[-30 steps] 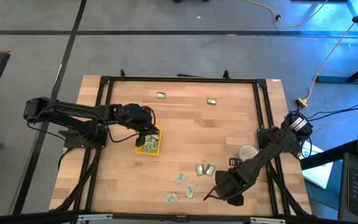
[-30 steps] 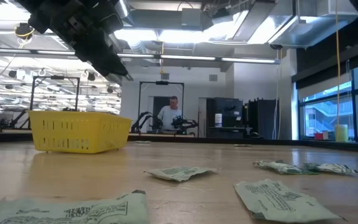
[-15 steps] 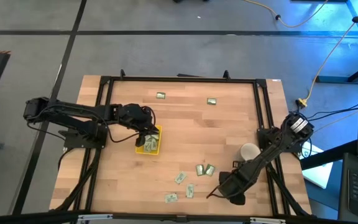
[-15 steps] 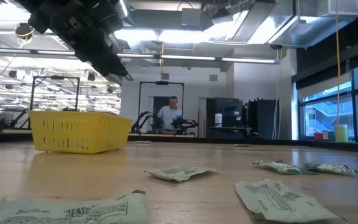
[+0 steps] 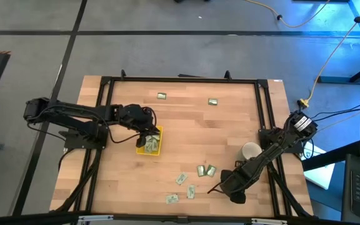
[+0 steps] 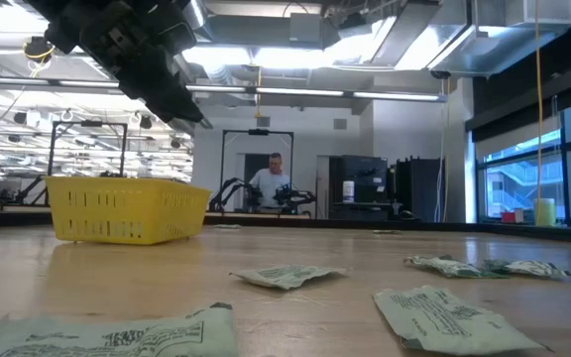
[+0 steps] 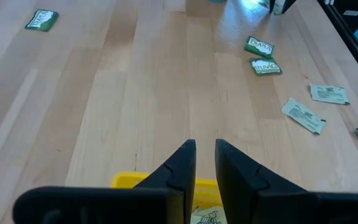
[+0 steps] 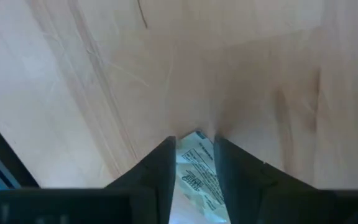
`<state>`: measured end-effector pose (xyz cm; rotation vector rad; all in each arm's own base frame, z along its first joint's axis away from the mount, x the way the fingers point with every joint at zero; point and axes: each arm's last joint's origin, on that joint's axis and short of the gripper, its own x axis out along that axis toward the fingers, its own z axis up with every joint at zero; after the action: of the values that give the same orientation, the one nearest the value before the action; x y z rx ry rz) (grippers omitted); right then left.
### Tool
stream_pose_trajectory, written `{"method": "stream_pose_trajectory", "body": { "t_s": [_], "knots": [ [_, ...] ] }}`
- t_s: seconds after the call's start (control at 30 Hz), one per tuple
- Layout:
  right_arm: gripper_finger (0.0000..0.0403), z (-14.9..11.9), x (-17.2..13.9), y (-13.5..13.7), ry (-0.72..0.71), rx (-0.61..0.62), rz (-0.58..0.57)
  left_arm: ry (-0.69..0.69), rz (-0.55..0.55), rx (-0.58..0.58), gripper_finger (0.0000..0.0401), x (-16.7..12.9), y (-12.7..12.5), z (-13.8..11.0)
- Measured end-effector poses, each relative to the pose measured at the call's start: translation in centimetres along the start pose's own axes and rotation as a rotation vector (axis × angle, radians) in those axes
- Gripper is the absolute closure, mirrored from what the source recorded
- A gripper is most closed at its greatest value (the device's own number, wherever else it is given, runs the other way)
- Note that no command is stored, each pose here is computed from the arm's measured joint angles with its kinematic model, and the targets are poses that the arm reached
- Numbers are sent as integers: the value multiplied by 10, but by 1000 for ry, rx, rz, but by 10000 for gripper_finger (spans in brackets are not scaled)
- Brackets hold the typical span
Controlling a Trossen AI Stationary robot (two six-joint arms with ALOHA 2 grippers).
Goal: Pick and place Stevia / Truvia into bins
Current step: Put the white packet into the yellow bin
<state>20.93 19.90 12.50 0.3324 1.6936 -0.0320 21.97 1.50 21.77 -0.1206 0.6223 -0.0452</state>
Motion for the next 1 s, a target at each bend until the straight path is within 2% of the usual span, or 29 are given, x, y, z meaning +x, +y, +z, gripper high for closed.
{"method": "stream_pose_trajectory", "body": {
  "t_s": [0.3, 0.43, 1.0],
  "knots": [
    [319, -1, 1, -2, 6, -59, -25, 0, 0, 0, 346, 0, 0, 0],
    [321, -2, 1, -2, 5, -27, -26, 0, 0, 0, 346, 0, 0, 0],
    [321, -2, 1, -2, 6, -34, -26, 0, 0, 0, 349, 0, 0, 0]
  ]
}}
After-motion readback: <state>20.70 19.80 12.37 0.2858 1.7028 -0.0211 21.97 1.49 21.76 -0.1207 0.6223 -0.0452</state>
